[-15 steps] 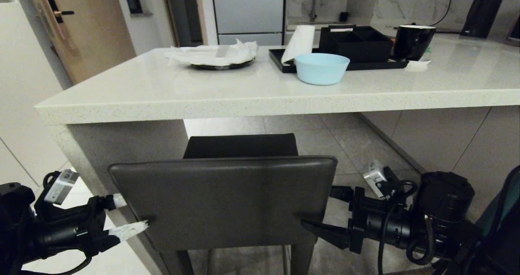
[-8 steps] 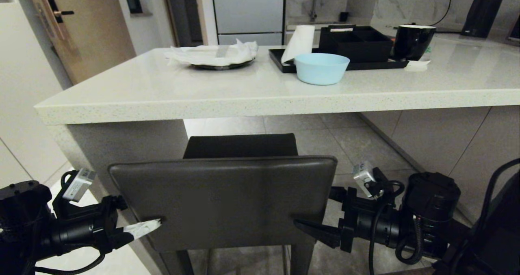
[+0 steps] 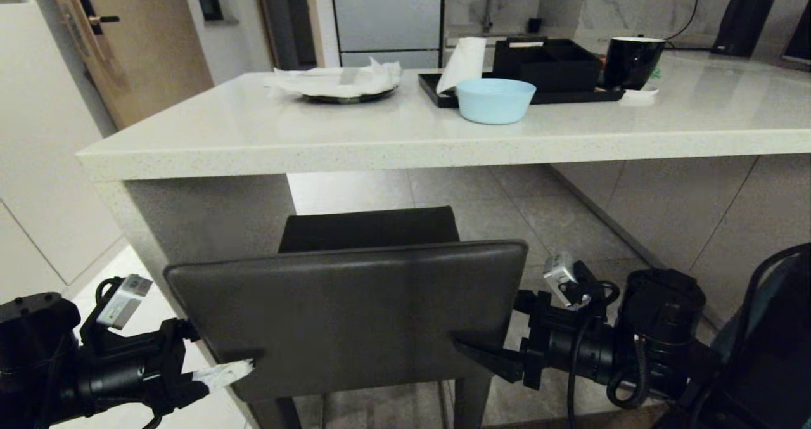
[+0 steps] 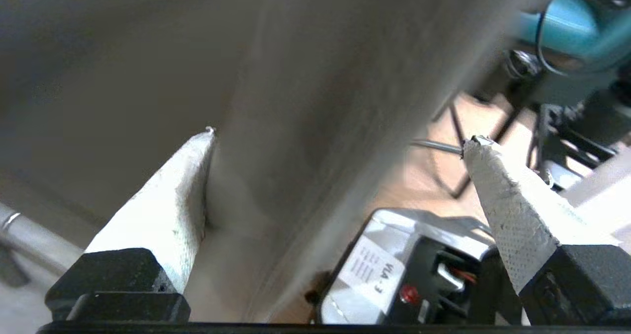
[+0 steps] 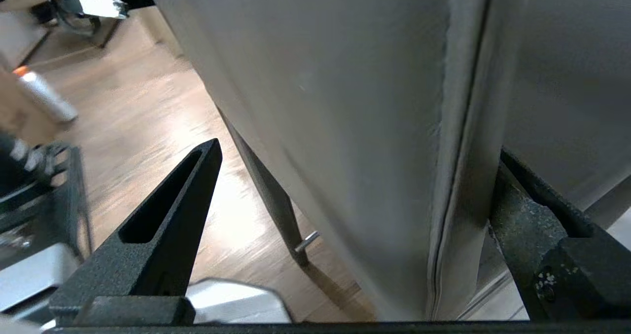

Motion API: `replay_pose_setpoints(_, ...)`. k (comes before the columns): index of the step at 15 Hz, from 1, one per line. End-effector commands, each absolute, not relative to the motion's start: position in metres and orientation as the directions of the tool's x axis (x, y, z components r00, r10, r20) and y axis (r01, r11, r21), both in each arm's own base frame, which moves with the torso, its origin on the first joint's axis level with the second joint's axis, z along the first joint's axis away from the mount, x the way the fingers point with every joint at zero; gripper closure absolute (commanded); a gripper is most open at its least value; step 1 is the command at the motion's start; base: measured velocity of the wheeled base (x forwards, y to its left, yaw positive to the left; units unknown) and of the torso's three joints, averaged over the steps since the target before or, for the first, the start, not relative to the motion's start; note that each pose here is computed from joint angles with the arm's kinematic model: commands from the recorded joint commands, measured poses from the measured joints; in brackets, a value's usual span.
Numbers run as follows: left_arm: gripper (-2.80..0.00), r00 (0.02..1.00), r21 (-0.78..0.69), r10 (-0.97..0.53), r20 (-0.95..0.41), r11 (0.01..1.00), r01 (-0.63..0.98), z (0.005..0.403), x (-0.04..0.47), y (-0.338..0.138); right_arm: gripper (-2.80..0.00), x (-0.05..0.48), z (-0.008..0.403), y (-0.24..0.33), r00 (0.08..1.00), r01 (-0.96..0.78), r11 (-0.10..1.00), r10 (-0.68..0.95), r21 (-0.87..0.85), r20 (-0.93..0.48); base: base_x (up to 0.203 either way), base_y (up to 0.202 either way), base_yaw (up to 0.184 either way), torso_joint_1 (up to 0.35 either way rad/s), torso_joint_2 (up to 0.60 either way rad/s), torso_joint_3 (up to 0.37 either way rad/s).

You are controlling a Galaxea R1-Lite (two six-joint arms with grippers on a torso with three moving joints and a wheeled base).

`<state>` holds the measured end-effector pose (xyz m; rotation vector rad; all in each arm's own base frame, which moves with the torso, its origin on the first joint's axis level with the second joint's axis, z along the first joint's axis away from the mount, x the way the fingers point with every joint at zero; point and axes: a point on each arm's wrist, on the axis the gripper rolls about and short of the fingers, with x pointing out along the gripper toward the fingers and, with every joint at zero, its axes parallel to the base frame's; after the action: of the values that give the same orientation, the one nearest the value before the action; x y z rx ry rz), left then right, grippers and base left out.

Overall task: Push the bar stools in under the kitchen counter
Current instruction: Pull the gray chair out from under the dining table

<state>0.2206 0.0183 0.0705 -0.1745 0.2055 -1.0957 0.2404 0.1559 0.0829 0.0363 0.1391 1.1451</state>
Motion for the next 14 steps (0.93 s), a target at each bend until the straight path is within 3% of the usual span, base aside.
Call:
replay_pose_setpoints(1,-2.80,0.440,-0.214,-0.895,-0.069,0.444,0.870,0.076,0.219,0.018,-2.80,0.240,0.084,0.156,0.399,-0.909,0.406,0.913,0.096,-0.084,-0.198,0.000,0.000,-0.004,0.00,0.009)
replay_pose_setpoints(14,-2.80,0.441,-0.199,-0.895,-0.064,0.444,0.873,0.083,0.209,0.016,-2.80,0.231,0.087,0.154,0.407,-0.905,0.414,0.909,0.095,-0.088,-0.195,0.000,-0.001,0.003,0.00,0.002)
